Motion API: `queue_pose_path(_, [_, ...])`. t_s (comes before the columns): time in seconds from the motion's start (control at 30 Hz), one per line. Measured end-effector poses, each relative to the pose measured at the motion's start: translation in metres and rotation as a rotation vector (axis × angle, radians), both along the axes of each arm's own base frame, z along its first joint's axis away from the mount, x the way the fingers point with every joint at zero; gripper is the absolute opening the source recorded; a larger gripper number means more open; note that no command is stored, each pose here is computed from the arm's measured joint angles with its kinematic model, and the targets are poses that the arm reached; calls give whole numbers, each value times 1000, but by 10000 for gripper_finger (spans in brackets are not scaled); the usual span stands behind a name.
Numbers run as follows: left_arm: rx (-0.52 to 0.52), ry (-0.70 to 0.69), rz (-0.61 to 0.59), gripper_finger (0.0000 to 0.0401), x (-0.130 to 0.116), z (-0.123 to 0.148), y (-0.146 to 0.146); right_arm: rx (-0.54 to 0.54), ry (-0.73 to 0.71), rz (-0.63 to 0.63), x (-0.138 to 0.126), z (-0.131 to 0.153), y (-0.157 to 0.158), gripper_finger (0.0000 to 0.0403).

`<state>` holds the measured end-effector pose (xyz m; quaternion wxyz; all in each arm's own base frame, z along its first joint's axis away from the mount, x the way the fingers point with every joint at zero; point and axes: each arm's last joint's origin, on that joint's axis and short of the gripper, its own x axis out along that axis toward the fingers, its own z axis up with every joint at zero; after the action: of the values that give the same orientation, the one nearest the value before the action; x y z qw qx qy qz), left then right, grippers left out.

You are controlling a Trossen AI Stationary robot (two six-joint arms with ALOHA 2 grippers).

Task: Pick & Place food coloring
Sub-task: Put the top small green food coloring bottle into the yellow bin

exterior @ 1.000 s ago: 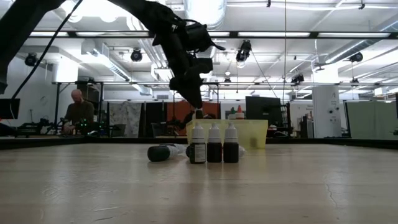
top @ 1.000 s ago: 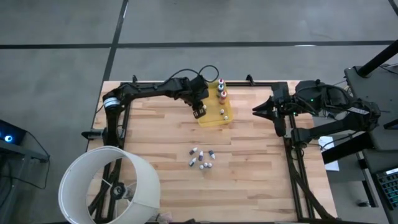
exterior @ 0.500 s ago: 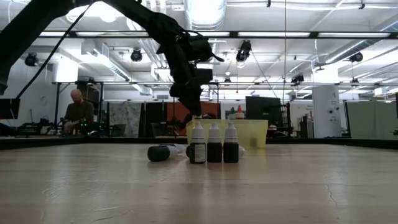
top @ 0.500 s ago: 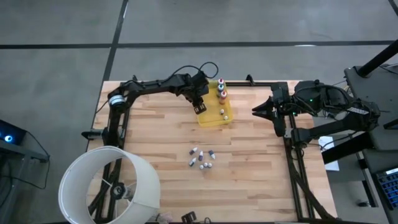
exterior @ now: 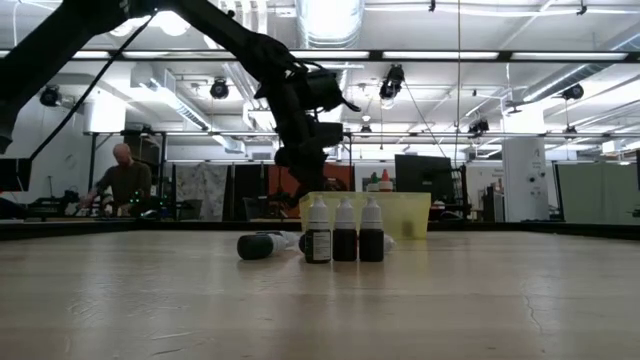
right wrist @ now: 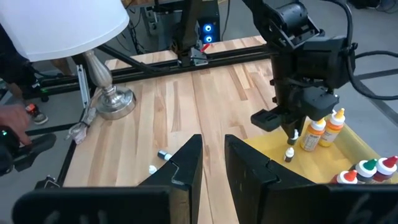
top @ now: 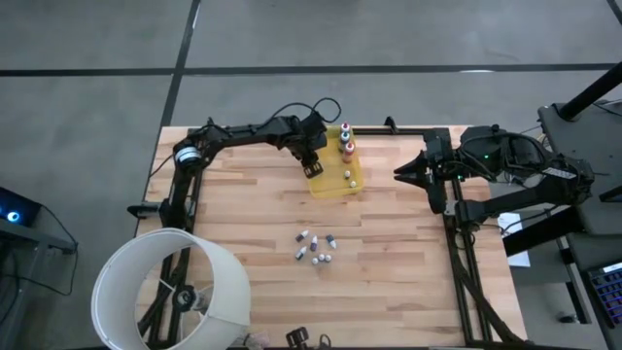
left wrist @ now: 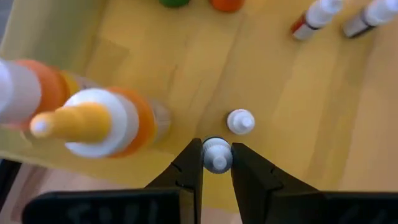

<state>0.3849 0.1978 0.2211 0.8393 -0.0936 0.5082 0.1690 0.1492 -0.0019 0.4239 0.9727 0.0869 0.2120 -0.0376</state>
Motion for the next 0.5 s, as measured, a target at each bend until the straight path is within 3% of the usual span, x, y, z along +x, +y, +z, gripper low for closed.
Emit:
queue_pose_path(0.1, [17,-3,-67,44,1,1,0,0,0,0,0,0,0,59])
queue_pose_path(0.23, [22,4,-70,44,0,0,0,0,0,0,0,0,0,59])
queue_pose_path(0.37, [19,44,84,44,-4,3,2,1,0,0,0,0,0,59])
queue_pose_path(0.5, [-3,32,140,44,-2,10,1,0,0,0,0,0,0,59])
